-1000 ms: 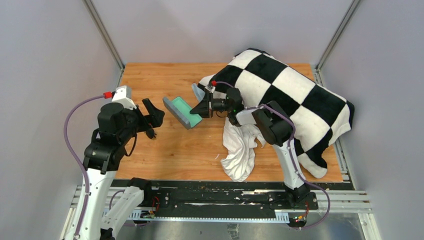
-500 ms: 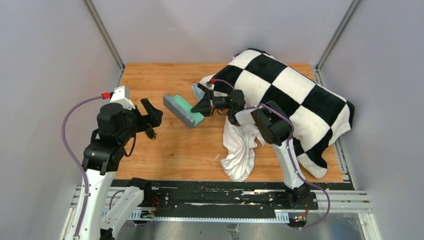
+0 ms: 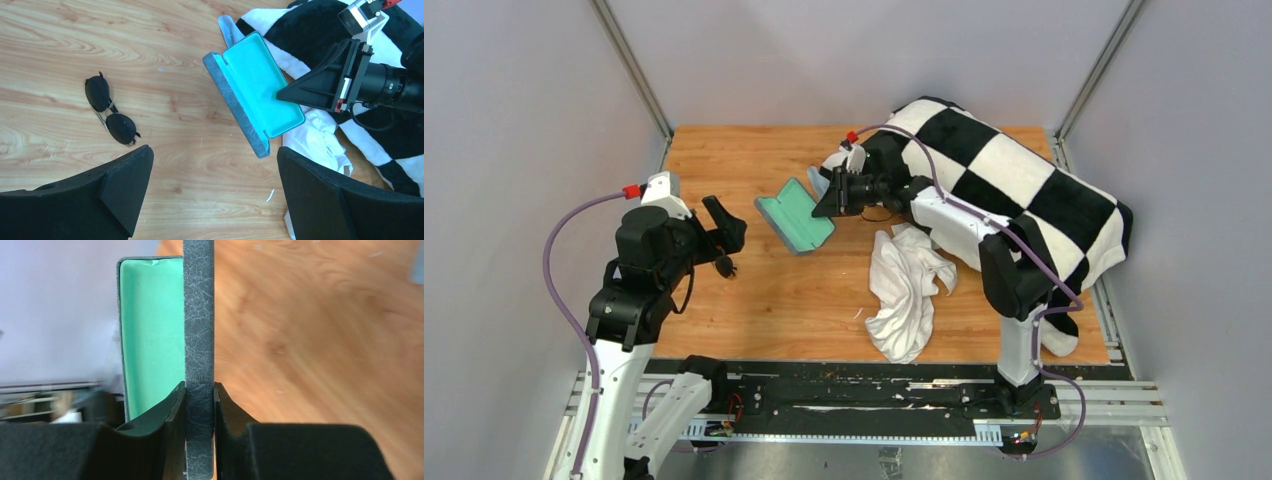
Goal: Organize the sunglasses
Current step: Place the sunglasses case at the center of the board.
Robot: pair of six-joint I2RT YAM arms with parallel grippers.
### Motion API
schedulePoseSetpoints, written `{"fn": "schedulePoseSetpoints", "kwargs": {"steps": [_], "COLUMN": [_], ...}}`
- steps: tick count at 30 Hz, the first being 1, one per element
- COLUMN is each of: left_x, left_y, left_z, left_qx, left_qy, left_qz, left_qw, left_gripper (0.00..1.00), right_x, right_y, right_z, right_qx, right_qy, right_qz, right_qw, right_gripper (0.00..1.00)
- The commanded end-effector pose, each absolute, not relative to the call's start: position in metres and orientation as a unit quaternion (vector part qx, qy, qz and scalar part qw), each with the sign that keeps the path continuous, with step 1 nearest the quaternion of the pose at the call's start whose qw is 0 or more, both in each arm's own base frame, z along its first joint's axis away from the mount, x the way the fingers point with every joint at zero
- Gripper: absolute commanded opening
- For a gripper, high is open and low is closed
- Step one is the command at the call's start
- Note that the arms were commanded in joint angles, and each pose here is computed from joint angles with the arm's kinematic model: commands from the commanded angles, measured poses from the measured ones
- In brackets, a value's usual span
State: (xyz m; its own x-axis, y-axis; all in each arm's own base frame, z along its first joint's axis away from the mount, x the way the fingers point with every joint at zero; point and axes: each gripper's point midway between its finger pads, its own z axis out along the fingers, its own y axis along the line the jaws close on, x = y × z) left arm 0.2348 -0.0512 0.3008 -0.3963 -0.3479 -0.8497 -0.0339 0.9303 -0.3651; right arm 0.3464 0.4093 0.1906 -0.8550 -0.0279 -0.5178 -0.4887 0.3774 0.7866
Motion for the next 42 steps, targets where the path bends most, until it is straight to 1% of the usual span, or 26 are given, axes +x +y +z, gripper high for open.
{"fn": "schedulePoseSetpoints", "kwargs": {"steps": [1,5,10,16,19,20,22,24,26,29,31,37,42], "left_x": [0.233,0.233,0.232,0.231,0.230,0.230,0.230,0.230,0.230,0.231,0.232,0.234,0.239], "left_y": [-0.050,-0.049,-0.051,-0.053,-0.053,-0.053,-0.054,-0.054,-0.055,-0.056,-0.056,-0.058,-0.059], "left_z": [0.305,0.301,0.300,0.296,0.294,0.294,0.293,0.292,0.290,0.287,0.284,0.275,0.243], "left_qx": [-0.122,-0.124,-0.121,-0.120,-0.118,-0.118,-0.116,-0.115,-0.115,-0.116,-0.116,-0.117,-0.122], "left_qy": [0.821,0.823,0.824,0.827,0.828,0.828,0.829,0.829,0.830,0.833,0.836,0.842,0.873], "left_qz": [-0.145,-0.142,-0.147,-0.151,-0.152,-0.153,-0.152,-0.153,-0.154,-0.155,-0.155,-0.155,-0.139], "left_qw": [0.538,0.535,0.533,0.529,0.526,0.527,0.526,0.525,0.523,0.518,0.514,0.504,0.450], "left_gripper": [1.00,1.00,1.00,1.00,1.00,1.00,1.00,1.00,1.00,1.00,1.00,1.00,1.00], "right_x": [0.336,0.339,0.344,0.342,0.341,0.341,0.339,0.338,0.336,0.334,0.334,0.329,0.310], "right_y": [0.376,0.381,0.388,0.397,0.402,0.403,0.405,0.406,0.405,0.404,0.402,0.394,0.370], "right_z": [0.123,0.113,0.103,0.104,0.100,0.098,0.095,0.098,0.104,0.118,0.128,0.176,0.221], "right_qx": [-0.259,-0.311,-0.334,-0.358,-0.367,-0.370,-0.374,-0.372,-0.366,-0.361,-0.357,-0.335,-0.308], "right_qy": [0.872,0.870,0.862,0.830,0.824,0.823,0.824,0.825,0.825,0.822,0.819,0.809,0.801], "right_qz": [0.342,0.231,0.149,0.092,0.088,0.088,0.090,0.095,0.101,0.109,0.111,0.131,0.159], "right_qw": [0.237,0.305,0.353,0.417,0.424,0.422,0.417,0.415,0.418,0.427,0.434,0.465,0.488], "right_gripper": [0.00,0.00,0.00,0.00,0.01,0.08,0.28,0.44,0.57,0.72,0.76,0.80,0.81]}}
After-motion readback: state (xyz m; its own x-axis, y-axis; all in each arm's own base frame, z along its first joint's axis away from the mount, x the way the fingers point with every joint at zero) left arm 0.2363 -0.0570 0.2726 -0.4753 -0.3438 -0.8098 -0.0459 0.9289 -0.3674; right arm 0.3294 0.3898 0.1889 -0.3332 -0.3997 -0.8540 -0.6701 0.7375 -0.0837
